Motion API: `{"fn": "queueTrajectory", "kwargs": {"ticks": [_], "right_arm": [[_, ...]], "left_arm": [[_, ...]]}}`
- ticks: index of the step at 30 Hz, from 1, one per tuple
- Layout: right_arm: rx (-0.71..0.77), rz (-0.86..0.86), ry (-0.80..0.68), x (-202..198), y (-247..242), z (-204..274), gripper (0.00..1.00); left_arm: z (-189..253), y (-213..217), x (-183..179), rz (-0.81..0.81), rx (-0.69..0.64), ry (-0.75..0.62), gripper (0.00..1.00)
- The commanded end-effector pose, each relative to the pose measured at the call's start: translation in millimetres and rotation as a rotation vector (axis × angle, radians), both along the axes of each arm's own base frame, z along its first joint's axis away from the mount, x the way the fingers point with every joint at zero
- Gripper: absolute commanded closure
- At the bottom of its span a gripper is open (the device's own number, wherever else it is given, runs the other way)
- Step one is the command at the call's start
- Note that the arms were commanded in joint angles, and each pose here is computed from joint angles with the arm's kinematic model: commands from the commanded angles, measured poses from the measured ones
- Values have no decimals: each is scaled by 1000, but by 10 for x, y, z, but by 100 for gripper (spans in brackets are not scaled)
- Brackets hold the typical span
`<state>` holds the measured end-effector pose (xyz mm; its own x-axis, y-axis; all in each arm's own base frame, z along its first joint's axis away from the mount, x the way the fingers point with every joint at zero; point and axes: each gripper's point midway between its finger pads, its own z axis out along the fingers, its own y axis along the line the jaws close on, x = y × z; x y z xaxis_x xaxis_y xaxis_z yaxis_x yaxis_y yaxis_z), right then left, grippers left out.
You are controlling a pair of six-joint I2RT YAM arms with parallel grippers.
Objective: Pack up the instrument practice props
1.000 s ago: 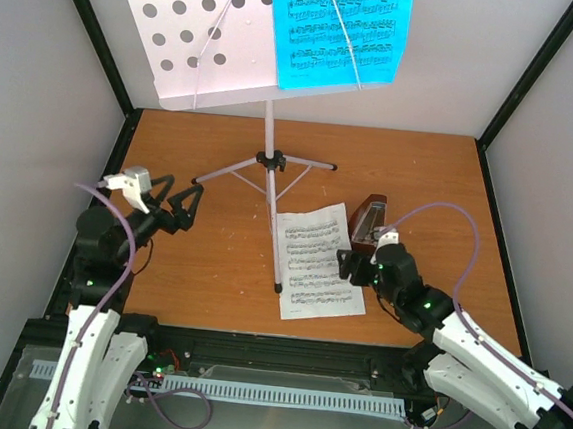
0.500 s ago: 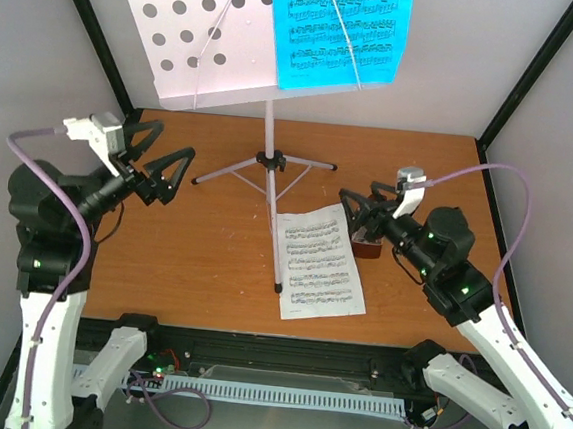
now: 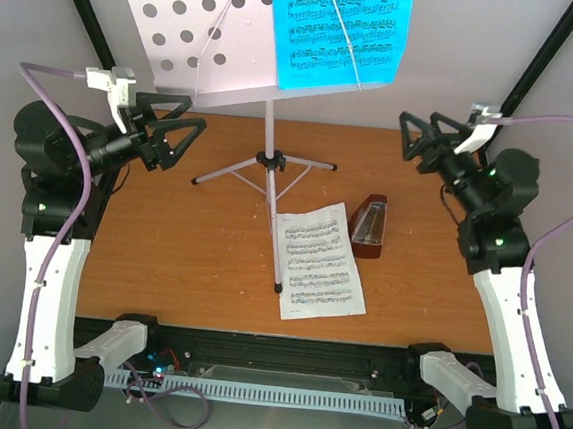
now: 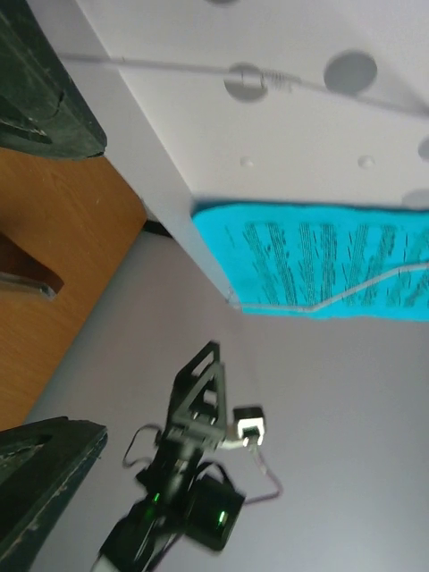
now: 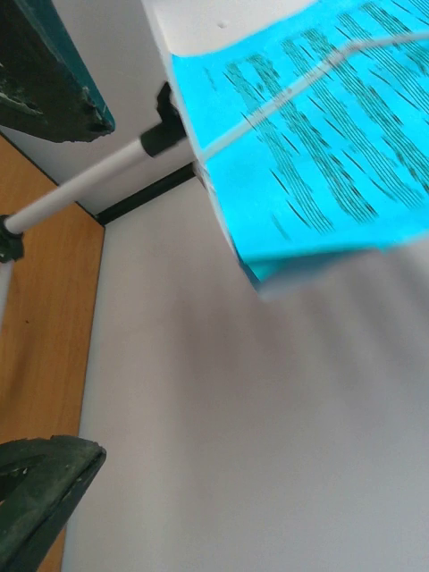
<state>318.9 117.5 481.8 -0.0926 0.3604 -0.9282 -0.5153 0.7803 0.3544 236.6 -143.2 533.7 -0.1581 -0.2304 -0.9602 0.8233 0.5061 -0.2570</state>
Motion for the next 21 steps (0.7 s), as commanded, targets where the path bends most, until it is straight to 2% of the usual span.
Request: {"fn": "queueTrajectory", "kwargs": {"ticks": [1, 7, 13, 18, 21], "right_arm": [[40, 202, -95, -140, -53, 456, 16], [25, 300, -118, -8, -2, 791, 22], [16, 340, -91, 293, 49, 1019, 26], [3, 409, -101, 419, 245, 1179, 34], [-7, 423, -69, 542, 339, 1150, 45]], "left_arm": [[199, -75, -168, -77, -3, -24, 22], [266, -299, -122, -151, 29, 3, 25], [294, -525, -107, -215, 33, 16, 26], [277, -596, -74, -231, 31, 26, 28], [272, -608, -52, -234, 31, 29, 30]]}}
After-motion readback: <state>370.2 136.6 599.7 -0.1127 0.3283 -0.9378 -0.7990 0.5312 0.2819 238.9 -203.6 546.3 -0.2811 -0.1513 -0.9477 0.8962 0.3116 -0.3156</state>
